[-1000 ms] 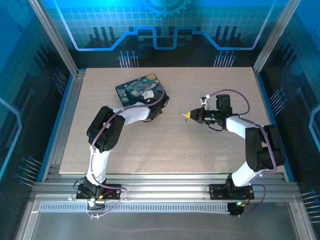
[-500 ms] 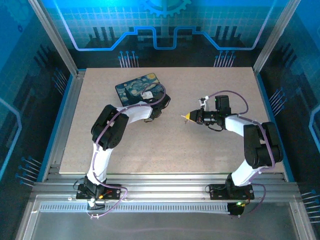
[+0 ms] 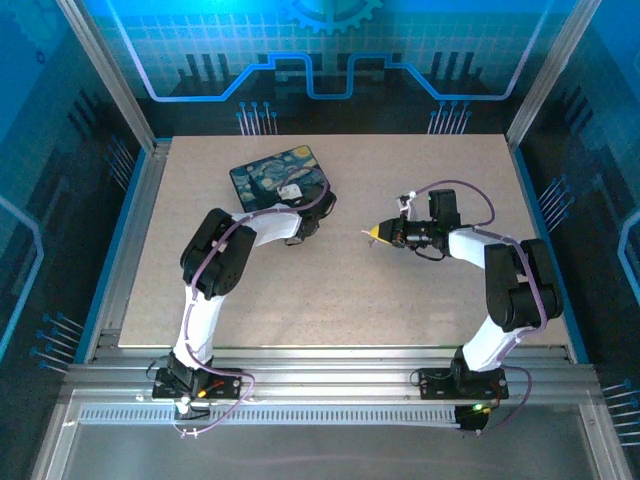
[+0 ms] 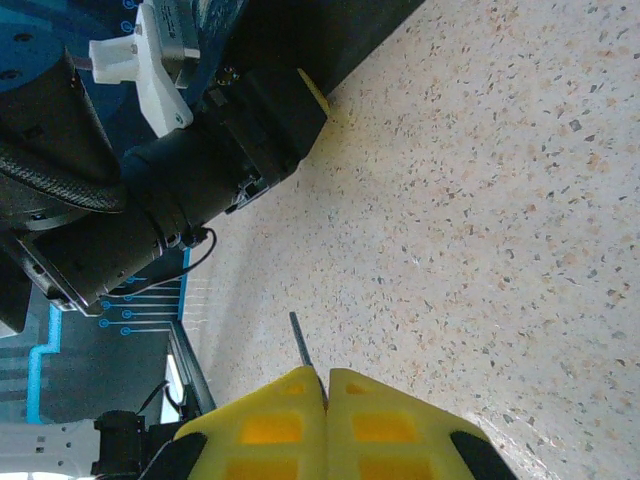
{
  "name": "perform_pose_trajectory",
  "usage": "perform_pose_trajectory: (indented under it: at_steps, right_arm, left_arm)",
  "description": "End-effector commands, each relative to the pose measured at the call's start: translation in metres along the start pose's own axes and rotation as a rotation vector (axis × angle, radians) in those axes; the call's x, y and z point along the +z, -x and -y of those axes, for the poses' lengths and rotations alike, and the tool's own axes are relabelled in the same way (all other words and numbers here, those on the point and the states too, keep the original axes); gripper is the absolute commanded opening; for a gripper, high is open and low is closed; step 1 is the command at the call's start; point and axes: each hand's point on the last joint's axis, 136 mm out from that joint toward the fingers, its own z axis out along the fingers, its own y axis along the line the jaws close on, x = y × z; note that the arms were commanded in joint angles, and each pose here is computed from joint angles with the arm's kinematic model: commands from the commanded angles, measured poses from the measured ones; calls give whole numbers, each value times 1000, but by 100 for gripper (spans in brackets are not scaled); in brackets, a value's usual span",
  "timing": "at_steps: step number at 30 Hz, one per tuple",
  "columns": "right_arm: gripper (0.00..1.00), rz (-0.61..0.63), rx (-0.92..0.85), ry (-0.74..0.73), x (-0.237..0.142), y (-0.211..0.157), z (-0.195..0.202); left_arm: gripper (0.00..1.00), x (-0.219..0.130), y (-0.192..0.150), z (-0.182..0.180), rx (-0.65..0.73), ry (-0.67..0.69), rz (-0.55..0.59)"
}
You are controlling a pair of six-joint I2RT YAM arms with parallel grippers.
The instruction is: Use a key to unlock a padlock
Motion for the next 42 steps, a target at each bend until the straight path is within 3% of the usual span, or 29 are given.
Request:
perform_pose_trajectory:
  at_steps: [1, 16, 25, 34, 42]
  right_arm:
    - [0, -6, -26, 28, 2, 3, -6]
    - [0, -10, -18, 19, 3, -1, -3]
    - [0, -63, -115, 0, 12, -26, -26]
    - [0, -52, -159, 31, 54, -53, -46]
    - [0, 13, -193, 62, 74, -56, -61]
  left_arm:
    - [31, 8, -2, -9, 10, -2, -20]
    - [15, -11, 9, 3, 51, -88, -33]
    - [12, -66, -13, 19, 168, -291, -359]
    - [8, -113, -22, 21, 93, -456, -618]
    - [6, -157, -15, 34, -104, -622, -780]
